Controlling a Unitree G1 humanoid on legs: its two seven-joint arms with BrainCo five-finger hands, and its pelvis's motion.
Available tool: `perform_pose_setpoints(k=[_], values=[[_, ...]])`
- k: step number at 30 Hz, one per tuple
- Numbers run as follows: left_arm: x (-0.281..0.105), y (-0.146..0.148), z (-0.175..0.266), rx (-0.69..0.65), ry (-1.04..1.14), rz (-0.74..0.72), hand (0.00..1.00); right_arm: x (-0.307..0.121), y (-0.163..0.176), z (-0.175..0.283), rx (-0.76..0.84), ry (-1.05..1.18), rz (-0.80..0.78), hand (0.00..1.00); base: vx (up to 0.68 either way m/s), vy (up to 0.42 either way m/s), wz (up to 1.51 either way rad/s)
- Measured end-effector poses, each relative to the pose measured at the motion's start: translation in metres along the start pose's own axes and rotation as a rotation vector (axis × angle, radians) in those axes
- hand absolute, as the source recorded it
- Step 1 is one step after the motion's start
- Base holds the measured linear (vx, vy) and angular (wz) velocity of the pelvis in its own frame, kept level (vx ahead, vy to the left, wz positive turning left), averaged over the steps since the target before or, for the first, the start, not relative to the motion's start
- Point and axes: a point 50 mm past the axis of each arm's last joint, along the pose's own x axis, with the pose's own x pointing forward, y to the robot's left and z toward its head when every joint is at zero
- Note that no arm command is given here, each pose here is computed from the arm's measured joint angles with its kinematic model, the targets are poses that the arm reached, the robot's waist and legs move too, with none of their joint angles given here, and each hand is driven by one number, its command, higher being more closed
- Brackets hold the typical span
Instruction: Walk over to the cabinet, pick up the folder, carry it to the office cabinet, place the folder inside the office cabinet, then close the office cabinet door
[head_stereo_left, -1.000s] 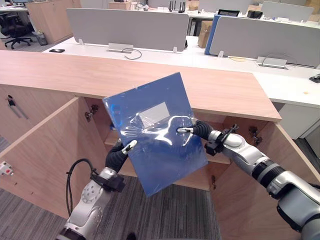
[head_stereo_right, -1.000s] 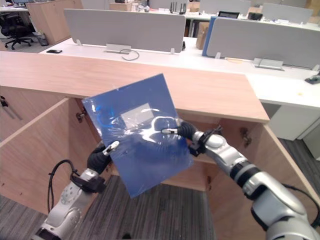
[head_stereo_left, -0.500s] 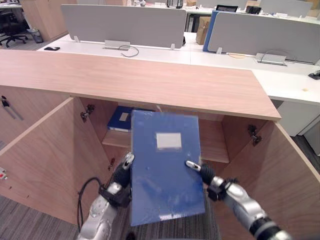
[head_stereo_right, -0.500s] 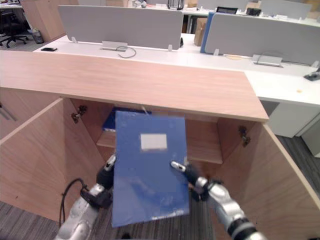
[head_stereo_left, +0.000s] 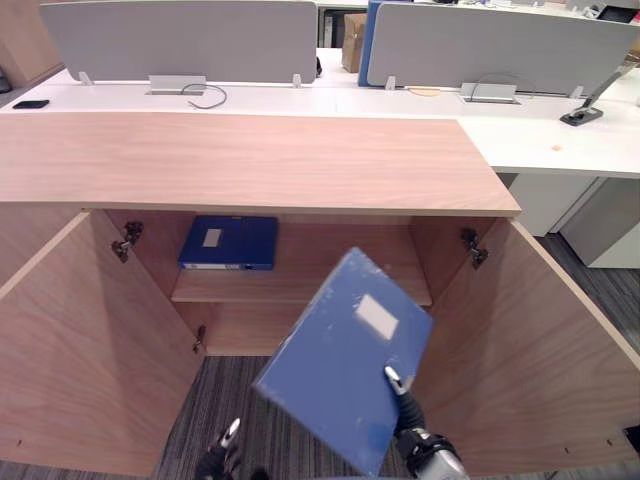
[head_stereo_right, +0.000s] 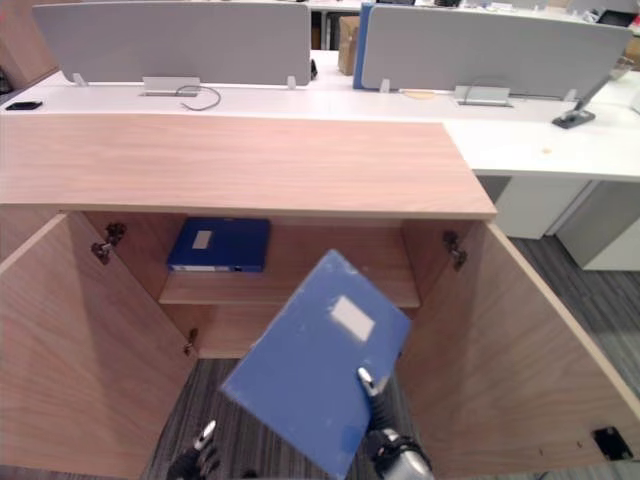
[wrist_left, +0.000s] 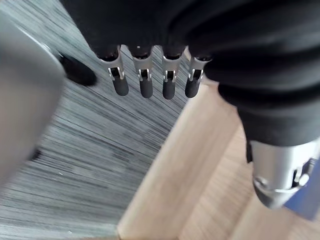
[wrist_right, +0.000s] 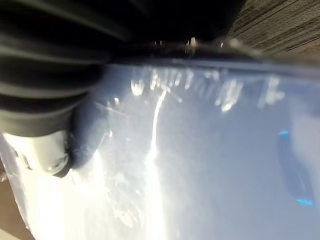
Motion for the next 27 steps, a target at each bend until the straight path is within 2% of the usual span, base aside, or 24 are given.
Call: perform_pose_setpoints(k=[9,12,17,22,27], values=[[-0.003,0.016,-0.007,0.063,0.055,0.054,0.00,0.022,0.021,0.010,-0.176,0.060,0.118,1.00,-0.03,0.067,-0.11],[-0.003,0.022,-0.007,0.152,0.090,0.061,0.00,0.024,0.027,0.007,-0.166,0.062,0.133,1.00,-0.09,0.077,0.24],[-0.004,0.031,-0.004,0.222,0.105,0.080,0.00,0.031,0.040,0.006,-0.156,0.064,0.171,1.00,-0.09,0.081,-0.04],[-0.001,0.028,0.000,0.345,0.119,0.067,0.00,0.021,0.026,-0.006,-0.122,0.111,0.114,1.00,0.04,0.049,0.10],[0.002,0.020,0.009,0.358,0.067,0.083,0.00,0.023,0.029,-0.007,-0.070,0.105,0.116,1.00,0.16,0.013,0.13]])
